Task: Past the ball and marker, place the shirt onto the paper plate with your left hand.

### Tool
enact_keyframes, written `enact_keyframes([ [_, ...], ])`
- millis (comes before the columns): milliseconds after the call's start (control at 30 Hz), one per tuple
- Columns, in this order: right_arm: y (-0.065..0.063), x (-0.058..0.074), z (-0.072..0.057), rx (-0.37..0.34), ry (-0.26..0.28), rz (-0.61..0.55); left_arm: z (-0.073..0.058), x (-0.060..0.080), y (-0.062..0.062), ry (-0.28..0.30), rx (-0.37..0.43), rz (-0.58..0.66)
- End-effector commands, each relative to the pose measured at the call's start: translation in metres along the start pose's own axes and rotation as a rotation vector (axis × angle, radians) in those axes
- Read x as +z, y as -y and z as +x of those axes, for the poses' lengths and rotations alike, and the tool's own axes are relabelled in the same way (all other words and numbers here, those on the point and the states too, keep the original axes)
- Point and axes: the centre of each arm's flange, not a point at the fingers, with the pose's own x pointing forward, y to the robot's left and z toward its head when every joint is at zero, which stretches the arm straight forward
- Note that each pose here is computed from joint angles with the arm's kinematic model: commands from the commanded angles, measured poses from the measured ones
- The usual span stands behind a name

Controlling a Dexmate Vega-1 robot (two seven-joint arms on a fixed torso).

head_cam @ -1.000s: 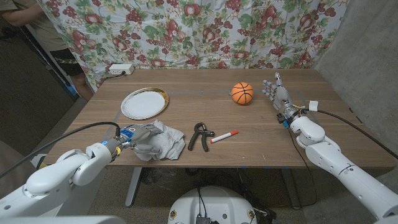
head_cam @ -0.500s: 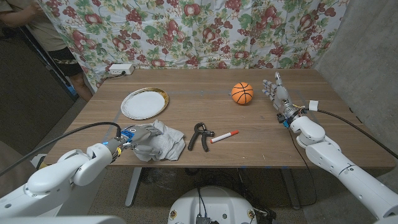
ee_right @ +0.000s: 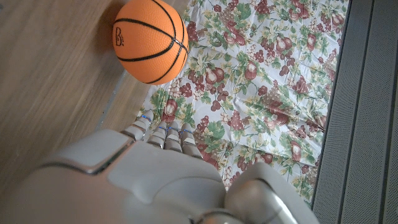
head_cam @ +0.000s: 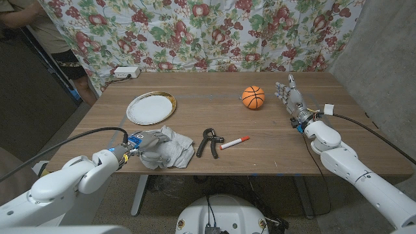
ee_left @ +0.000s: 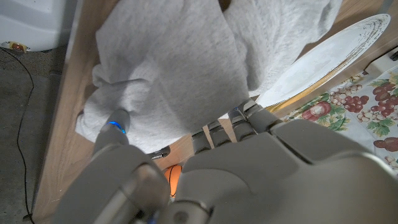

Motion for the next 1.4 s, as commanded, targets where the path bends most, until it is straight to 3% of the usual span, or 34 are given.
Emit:
enact_keyframes([
  [33,0.0018,0.0006,-0.0019,-0.002,0.003,0.004,0.0005,0.002,0.0005,0.014,-0.021,0.007],
  [467,0.0021,0.001,-0.0026,-0.002,0.004,0.003,0.0003,-0.0001,0.0002,0.016,-0.025,0.016],
  [1400,0.0056,-0.0016,-0.0065,-0.006,0.001,0.006,0.0007,0.0096,0.0012,0.03,-0.002,-0.02],
])
